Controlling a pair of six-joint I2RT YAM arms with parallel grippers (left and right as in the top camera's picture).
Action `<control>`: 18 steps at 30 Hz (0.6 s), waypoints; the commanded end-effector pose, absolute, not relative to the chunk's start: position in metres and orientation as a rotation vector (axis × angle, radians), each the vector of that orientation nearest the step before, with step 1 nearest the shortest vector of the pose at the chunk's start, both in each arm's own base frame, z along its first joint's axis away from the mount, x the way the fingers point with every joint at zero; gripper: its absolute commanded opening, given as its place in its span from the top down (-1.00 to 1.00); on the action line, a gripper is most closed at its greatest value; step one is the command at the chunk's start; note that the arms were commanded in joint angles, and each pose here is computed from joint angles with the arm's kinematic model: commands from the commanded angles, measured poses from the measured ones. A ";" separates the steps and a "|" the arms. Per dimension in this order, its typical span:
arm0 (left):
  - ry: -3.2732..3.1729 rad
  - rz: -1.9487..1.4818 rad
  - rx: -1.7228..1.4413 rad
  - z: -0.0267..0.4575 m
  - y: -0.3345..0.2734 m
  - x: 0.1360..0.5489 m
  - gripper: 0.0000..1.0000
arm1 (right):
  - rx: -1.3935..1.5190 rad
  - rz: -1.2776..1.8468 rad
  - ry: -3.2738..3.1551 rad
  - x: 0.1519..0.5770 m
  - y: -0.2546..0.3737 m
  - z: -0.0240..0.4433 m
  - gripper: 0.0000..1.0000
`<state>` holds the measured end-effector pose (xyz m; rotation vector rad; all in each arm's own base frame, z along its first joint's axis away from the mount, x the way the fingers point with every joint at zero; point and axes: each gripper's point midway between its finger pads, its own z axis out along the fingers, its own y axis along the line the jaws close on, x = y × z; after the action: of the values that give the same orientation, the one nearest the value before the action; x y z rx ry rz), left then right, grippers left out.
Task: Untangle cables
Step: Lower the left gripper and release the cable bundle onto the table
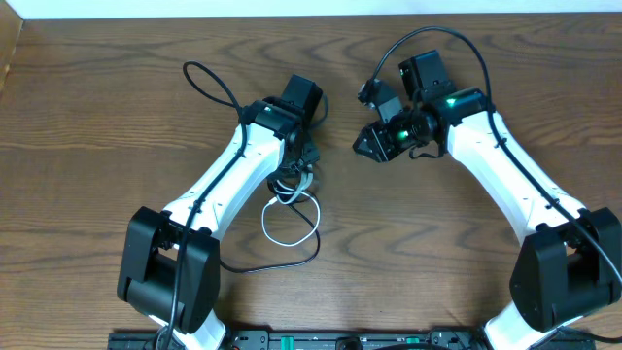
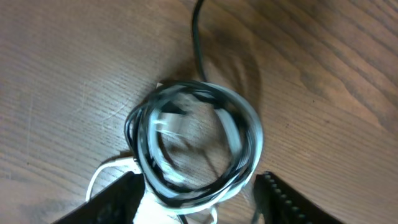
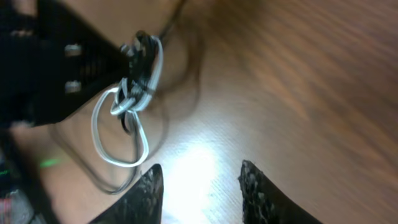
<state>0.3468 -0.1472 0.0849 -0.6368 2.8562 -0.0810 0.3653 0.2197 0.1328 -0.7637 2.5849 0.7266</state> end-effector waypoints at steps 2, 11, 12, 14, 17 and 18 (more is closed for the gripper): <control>2.820 -0.072 -0.574 0.098 -0.134 0.358 -0.26 | -0.658 0.615 2.617 0.376 0.203 0.132 0.00; 2.917 -0.177 -0.260 0.092 -0.111 0.367 -0.08 | -0.570 0.722 2.716 0.363 0.227 0.114 -0.01; 2.943 -0.245 -0.196 0.089 -0.117 0.364 -0.06 | -0.559 0.728 2.738 0.360 0.231 0.108 0.03; 2.978 -0.355 -0.101 0.084 -0.127 0.359 -0.04 | -0.548 0.735 2.778 0.356 0.238 0.097 0.24; 3.018 -0.394 -0.035 0.072 -0.131 0.353 -0.04 | -0.570 0.738 2.818 0.349 0.248 0.080 0.36; 3.029 -0.387 -0.037 0.068 -0.130 0.352 -0.04 | -0.581 0.738 2.824 0.348 0.252 0.076 0.36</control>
<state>0.3623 -0.1164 0.0836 -0.2214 2.9619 -0.2777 0.3568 0.2397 0.0955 -0.6019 2.7585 0.7153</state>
